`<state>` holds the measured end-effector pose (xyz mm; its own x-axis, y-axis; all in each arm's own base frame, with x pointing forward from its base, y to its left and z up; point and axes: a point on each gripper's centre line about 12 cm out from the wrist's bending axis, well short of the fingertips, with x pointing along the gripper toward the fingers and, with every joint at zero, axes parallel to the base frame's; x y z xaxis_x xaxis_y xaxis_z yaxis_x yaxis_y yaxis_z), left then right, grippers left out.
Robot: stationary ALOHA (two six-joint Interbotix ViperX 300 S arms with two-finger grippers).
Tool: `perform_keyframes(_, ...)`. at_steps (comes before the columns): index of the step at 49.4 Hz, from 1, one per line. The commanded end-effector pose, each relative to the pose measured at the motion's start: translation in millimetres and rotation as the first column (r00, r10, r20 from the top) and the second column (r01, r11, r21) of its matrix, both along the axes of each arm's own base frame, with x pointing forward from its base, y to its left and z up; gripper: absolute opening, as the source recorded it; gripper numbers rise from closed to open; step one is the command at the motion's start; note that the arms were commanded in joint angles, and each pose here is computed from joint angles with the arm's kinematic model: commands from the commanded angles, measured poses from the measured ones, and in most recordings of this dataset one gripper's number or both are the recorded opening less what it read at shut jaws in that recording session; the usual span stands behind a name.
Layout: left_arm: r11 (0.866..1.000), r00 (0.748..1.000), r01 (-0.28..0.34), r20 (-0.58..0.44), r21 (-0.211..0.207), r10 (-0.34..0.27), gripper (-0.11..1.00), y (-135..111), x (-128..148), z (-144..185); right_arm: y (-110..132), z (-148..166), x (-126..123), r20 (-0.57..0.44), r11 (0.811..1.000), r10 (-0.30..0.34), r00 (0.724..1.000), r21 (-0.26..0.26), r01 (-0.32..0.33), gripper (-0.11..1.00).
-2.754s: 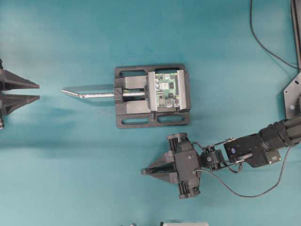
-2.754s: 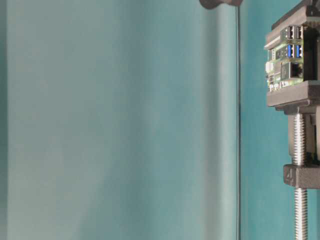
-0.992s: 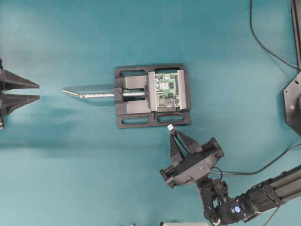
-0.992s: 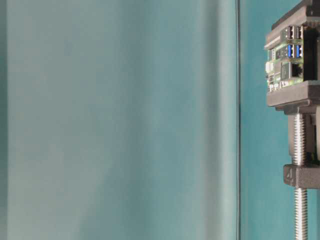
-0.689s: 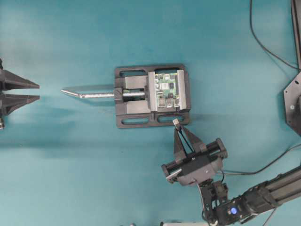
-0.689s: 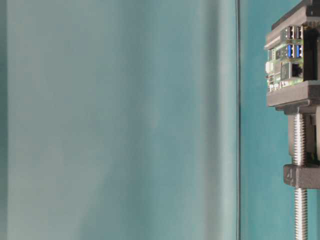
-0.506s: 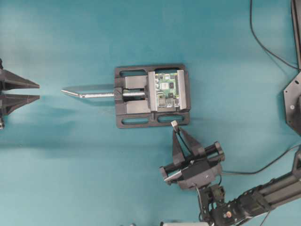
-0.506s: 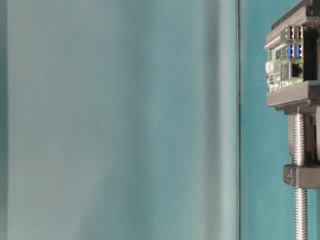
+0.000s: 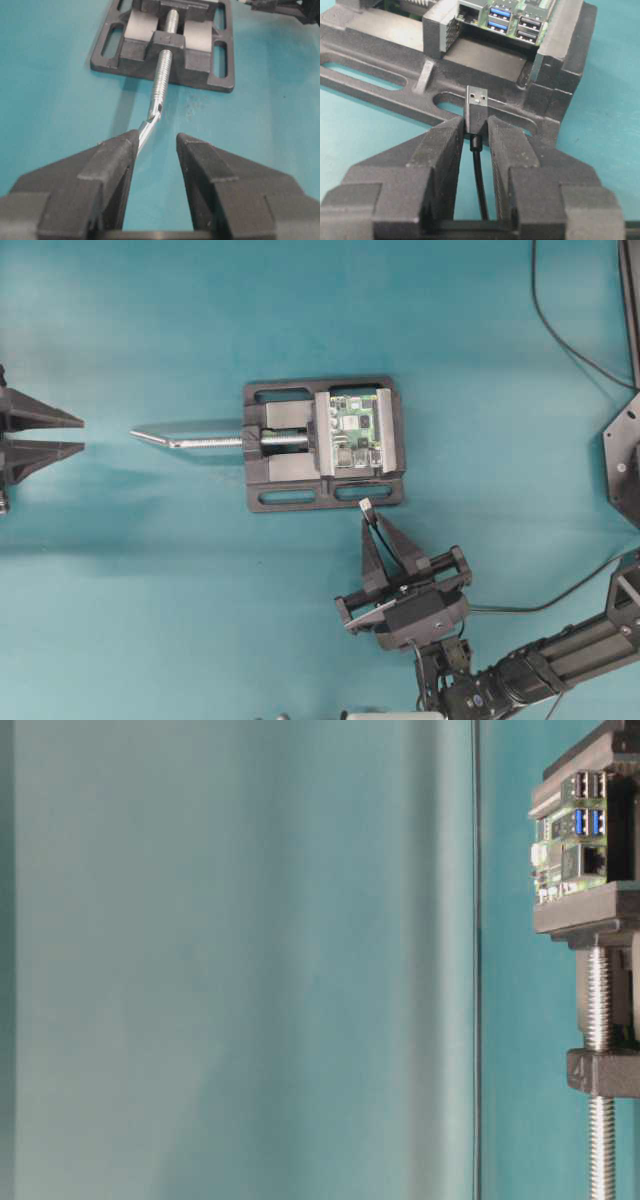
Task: Insert the USB into the fixed PCB.
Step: 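Move the right gripper to align the USB plug with a PCB port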
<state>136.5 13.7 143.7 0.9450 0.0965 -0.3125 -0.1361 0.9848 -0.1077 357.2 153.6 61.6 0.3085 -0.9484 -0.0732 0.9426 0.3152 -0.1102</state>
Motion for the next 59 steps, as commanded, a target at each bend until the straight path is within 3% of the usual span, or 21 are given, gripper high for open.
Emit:
perform_keyframes(1,1.000,1.000,-0.006,0.015,-0.007,0.006,0.52,0.7,2.3,4.7,4.2,12.1,4.1,0.036,1.000,-0.002,0.999,0.010,0.002,0.21)
perform_keyframes(38,1.000,1.000,-0.005,0.014,-0.006,0.006,0.52,0.7,2.3,4.7,-20.6,26.4,13.0,0.045,0.991,-0.133,0.990,0.036,0.131,0.21)
perform_keyframes(59,1.000,1.000,-0.005,0.014,-0.006,0.006,0.52,0.7,2.3,4.7,-21.4,43.6,14.6,0.039,0.987,-0.151,0.988,0.059,0.148,0.21)
